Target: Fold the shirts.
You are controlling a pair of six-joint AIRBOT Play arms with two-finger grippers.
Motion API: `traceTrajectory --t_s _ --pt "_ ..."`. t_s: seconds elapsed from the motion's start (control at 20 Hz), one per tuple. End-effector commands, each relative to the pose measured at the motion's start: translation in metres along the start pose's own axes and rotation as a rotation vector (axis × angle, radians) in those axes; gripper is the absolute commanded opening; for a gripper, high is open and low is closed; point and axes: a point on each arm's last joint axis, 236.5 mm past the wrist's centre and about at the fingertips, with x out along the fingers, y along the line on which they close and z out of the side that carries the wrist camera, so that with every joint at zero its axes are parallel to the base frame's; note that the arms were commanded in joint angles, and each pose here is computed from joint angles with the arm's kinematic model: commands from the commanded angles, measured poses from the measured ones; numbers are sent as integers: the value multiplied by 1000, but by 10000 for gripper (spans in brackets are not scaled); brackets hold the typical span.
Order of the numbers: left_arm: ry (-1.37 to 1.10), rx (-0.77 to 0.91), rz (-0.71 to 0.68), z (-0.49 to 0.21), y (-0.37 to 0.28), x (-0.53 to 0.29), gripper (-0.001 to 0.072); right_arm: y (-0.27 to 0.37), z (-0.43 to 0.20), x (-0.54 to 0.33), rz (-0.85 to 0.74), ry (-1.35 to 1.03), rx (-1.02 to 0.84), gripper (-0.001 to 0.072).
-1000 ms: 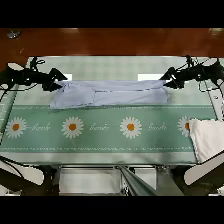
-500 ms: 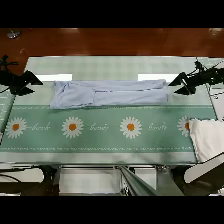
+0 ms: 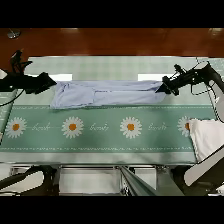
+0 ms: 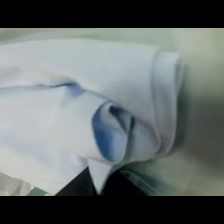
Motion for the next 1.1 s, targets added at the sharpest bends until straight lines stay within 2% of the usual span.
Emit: traceTrajectory --t_s 0.0,0.15,0.4,0.6,0.9,1.05 --pt "-8 20 -94 -5 -39 6 22 12 -8 -24 -69 -18 -66 18" --pt "26 140 -167 -26 -88 17 21 -4 -30 -77 -253 -58 -121 16" --pt "44 355 -260 -89 -194 63 19 25 -94 -131 -229 -274 -156 16" --pt "167 480 -329 -156 -265 107 19 43 -153 -153 -213 -396 -162 17" --pt "448 530 -370 -260 -337 162 19 63 -178 -172 -188 -476 -182 18" --pt "530 496 -442 -311 -371 172 19 72 -179 -170 -148 -472 -189 18"
